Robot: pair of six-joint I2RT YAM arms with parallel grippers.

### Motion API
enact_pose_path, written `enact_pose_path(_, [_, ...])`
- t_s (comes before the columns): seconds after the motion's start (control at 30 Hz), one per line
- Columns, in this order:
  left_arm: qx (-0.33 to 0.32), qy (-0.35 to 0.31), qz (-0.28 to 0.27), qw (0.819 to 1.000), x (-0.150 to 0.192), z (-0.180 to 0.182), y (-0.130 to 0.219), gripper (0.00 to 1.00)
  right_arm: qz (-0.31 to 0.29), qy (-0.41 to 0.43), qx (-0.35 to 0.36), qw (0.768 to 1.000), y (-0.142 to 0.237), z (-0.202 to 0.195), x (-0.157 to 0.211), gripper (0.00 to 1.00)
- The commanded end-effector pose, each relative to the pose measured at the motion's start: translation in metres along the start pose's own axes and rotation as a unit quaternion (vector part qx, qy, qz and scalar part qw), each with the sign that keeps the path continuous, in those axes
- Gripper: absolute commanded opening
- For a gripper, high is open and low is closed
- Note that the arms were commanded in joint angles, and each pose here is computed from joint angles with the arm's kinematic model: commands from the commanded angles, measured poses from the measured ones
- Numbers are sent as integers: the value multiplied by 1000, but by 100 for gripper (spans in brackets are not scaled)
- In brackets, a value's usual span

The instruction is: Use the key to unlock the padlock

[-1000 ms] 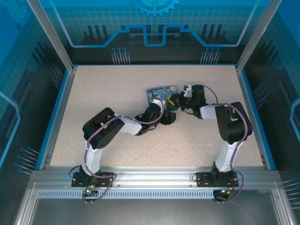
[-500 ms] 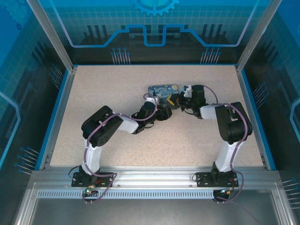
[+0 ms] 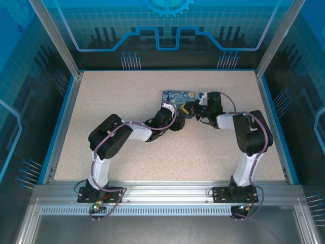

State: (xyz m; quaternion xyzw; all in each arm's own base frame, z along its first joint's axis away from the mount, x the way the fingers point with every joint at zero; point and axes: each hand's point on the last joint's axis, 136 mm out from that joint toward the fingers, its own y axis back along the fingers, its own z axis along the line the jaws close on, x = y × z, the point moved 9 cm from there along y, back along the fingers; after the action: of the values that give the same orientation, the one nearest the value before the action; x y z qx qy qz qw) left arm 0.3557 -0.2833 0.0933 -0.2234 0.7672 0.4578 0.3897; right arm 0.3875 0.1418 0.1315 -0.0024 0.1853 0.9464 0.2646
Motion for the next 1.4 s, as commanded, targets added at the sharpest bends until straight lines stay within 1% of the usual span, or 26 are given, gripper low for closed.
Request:
enact_pose_path(0.0, [5, -41, 4, 999, 0, -6, -12, 77, 9, -5, 12, 1000, -8, -5, 3, 0])
enact_pose_path(0.27, [69, -16, 12, 997, -9, -24, -27, 77, 11, -7, 17, 1000, -10, -9, 4, 0])
enact_pose_path(0.47, [122, 50, 9, 991, -12, -25, -27, 76, 10, -9, 26, 1000, -10, -12, 4, 0])
enact_pose_path(0.73, [143, 151, -13, 978, -16, -4, -26, 75, 10, -10, 29, 999, -10, -14, 4, 0])
enact_pose_path(0.87, [147, 172, -16, 974, -16, 2, -27, 74, 11, -10, 30, 999, -10, -15, 5, 0])
enact_pose_path(1.03, [151, 204, -35, 967, -17, 9, -23, 69, 10, -12, 32, 999, -10, -17, 5, 0])
enact_pose_path(1.13, [151, 212, -37, 965, -16, 10, -25, 67, 12, -13, 33, 999, -10, -18, 5, 0])
enact_pose_path(1.23, [150, 210, -30, 966, -16, 10, -29, 67, 12, -13, 33, 999, -11, -18, 4, 0])
enact_pose_path(1.37, [135, 182, -10, 974, -15, 6, -33, 68, 12, -14, 33, 999, -11, -19, 4, 0])
